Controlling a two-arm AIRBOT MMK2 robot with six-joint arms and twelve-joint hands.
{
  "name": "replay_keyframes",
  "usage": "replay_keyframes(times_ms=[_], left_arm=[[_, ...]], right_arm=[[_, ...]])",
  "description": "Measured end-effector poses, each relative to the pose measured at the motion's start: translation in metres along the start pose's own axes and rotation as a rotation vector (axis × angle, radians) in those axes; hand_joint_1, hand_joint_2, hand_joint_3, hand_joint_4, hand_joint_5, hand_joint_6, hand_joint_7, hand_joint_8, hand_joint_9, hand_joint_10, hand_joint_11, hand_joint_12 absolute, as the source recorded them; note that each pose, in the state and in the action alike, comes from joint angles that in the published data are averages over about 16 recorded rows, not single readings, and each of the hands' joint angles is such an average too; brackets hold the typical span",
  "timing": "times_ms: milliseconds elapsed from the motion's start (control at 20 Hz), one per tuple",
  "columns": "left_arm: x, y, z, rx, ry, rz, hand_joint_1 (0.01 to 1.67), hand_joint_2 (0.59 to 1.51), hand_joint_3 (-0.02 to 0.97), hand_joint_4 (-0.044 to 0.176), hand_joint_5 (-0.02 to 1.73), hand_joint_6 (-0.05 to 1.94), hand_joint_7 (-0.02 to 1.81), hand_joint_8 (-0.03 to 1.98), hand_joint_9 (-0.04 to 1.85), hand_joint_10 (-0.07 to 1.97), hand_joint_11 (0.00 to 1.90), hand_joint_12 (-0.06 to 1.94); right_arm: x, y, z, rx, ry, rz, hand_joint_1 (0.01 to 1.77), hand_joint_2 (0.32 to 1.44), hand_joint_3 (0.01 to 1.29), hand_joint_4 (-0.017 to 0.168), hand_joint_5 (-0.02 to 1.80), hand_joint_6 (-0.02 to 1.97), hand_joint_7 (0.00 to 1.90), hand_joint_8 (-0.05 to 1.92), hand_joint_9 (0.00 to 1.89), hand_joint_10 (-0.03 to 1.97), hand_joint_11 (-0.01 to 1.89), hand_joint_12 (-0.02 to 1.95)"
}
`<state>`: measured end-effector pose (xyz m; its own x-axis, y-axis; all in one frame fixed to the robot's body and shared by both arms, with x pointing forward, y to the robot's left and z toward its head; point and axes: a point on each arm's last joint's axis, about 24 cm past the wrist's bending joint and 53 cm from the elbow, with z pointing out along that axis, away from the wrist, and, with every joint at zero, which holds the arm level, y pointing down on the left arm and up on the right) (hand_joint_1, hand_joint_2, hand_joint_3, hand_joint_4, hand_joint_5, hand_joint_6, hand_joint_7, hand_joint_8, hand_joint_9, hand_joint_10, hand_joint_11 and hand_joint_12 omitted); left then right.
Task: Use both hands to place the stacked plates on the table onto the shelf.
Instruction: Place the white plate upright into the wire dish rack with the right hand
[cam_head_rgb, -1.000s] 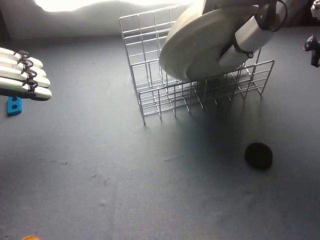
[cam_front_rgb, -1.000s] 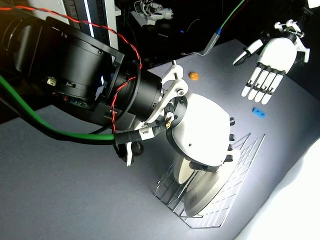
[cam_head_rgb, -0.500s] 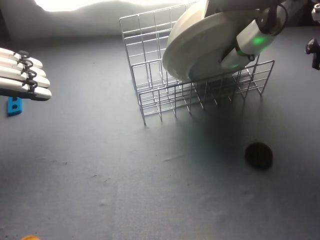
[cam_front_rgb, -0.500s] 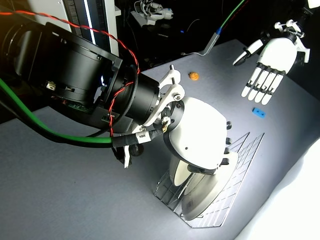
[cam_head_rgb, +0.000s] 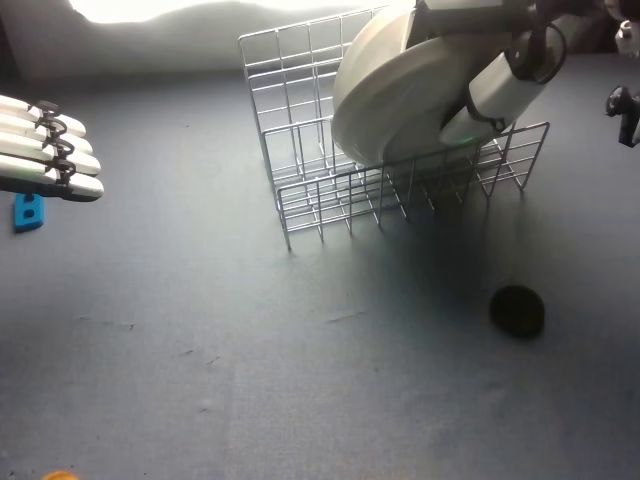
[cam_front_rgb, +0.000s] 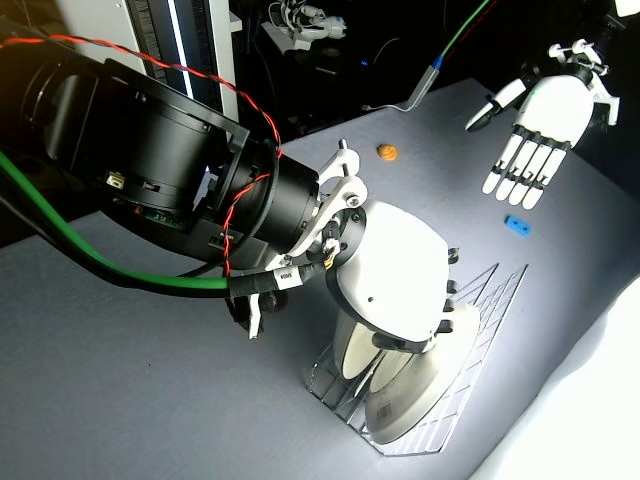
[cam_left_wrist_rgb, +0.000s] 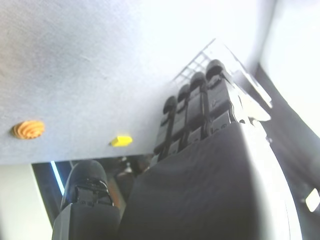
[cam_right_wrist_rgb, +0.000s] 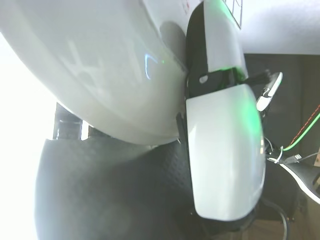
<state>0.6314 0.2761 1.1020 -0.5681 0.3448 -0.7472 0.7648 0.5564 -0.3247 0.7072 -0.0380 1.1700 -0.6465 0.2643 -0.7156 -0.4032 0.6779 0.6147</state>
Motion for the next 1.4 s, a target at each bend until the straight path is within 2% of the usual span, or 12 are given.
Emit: replay_keyframes(times_ms=[200, 700, 1000, 1200, 1400], left_arm=[[0.000, -0.001, 0.001, 0.003, 0.001, 0.000, 0.02, 1.151, 0.015, -0.002, 0.02, 0.01, 0.02, -0.01, 0.02, 0.02, 0.02, -0.01], [0.001, -0.003, 0.002, 0.009, 0.002, 0.001, 0.02, 1.151, 0.016, -0.002, 0.02, 0.01, 0.02, -0.01, 0.02, 0.02, 0.02, -0.01], [0.000, -0.003, 0.002, 0.009, 0.002, 0.002, 0.02, 1.151, 0.016, -0.002, 0.02, 0.01, 0.02, 0.00, 0.02, 0.02, 0.02, -0.01], [0.000, -0.003, 0.002, 0.011, 0.001, 0.004, 0.02, 1.151, 0.016, -0.002, 0.02, 0.01, 0.02, -0.01, 0.02, 0.02, 0.02, -0.01], [0.000, -0.004, 0.002, 0.012, 0.001, 0.006, 0.02, 1.151, 0.016, -0.002, 0.02, 0.01, 0.02, -0.01, 0.02, 0.02, 0.02, -0.01]], right_arm=[[0.000, 0.008, 0.004, -0.014, -0.001, -0.008, 1.20, 0.99, 0.01, 0.001, 0.97, 0.86, 1.11, 0.73, 1.19, 0.31, 0.80, 1.18], [0.007, 0.029, 0.018, -0.049, -0.002, -0.031, 1.20, 0.99, 0.01, 0.006, 0.98, 0.85, 1.09, 0.76, 1.22, 0.22, 0.80, 1.15], [0.016, 0.030, 0.029, -0.047, 0.000, -0.042, 1.20, 0.99, 0.01, 0.007, 1.00, 0.85, 1.10, 0.82, 1.23, 0.34, 0.83, 1.16], [0.022, 0.027, 0.037, -0.039, 0.003, -0.046, 1.20, 0.99, 0.01, 0.004, 0.97, 0.82, 1.09, 0.77, 1.21, 0.38, 0.80, 1.19], [0.026, 0.023, 0.042, -0.029, 0.004, -0.043, 1.21, 1.00, 0.01, 0.000, 0.95, 0.85, 1.08, 0.78, 1.14, 0.58, 0.77, 1.20]])
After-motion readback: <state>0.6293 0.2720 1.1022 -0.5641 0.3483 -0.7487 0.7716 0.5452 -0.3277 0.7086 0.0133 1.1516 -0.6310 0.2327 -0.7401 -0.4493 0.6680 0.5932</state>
